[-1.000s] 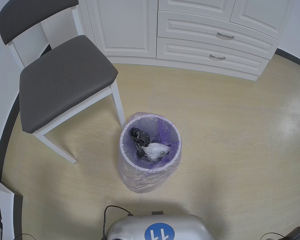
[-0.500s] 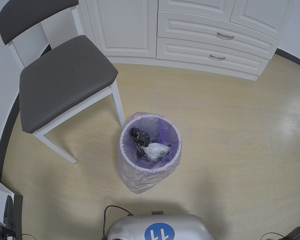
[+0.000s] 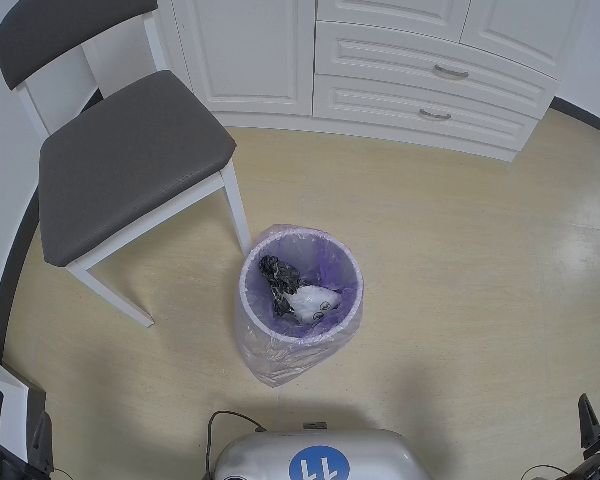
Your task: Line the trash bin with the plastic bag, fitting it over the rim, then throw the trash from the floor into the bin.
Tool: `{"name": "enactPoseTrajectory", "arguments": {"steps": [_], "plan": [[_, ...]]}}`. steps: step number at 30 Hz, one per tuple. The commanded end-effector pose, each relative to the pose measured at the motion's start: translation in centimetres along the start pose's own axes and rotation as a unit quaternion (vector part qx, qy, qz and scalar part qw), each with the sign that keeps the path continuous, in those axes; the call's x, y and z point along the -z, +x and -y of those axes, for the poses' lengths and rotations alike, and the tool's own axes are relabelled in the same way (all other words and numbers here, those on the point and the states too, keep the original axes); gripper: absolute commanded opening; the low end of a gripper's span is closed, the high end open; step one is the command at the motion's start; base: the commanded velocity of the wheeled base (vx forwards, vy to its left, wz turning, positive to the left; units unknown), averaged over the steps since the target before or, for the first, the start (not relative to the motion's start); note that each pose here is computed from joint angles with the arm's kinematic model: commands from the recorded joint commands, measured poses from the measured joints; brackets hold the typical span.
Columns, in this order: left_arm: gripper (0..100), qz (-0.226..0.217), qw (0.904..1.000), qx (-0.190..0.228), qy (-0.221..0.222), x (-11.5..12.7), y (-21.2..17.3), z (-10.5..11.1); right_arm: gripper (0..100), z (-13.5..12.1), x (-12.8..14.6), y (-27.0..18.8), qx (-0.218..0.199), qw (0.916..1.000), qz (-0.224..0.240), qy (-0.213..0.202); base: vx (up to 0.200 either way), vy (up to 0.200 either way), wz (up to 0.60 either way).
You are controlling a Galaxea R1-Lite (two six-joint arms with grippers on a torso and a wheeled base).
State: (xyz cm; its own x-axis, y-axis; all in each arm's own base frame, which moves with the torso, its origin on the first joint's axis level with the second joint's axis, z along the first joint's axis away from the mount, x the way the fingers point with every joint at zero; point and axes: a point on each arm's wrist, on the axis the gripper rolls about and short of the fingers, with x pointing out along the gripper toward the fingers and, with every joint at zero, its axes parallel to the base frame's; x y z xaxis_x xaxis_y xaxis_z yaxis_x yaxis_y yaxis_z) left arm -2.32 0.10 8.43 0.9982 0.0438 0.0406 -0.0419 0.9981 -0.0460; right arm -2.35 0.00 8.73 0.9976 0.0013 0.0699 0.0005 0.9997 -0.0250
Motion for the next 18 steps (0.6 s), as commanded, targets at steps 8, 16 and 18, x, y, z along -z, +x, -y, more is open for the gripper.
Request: {"name": "enactPoseTrajectory", "arguments": {"steps": [8,16,18], "plan": [[100,-0.023,0.9996,0.009,0.015,0.87,0.04,0.0,100,-0.06,0.54,0.01,-0.009,0.9999,-0.003,0.004,0.0,0.0,0.0],[100,-0.022,0.9996,0.01,0.017,0.85,0.04,0.01,100,-0.15,0.55,0.01,-0.032,0.9995,-0.004,0.007,0.0,0.0,0.0],[100,-0.022,0.9995,0.011,0.018,0.85,0.04,0.01,100,-0.19,0.55,0.01,-0.037,0.9993,-0.004,0.006,0.0,0.0,0.0]]}}
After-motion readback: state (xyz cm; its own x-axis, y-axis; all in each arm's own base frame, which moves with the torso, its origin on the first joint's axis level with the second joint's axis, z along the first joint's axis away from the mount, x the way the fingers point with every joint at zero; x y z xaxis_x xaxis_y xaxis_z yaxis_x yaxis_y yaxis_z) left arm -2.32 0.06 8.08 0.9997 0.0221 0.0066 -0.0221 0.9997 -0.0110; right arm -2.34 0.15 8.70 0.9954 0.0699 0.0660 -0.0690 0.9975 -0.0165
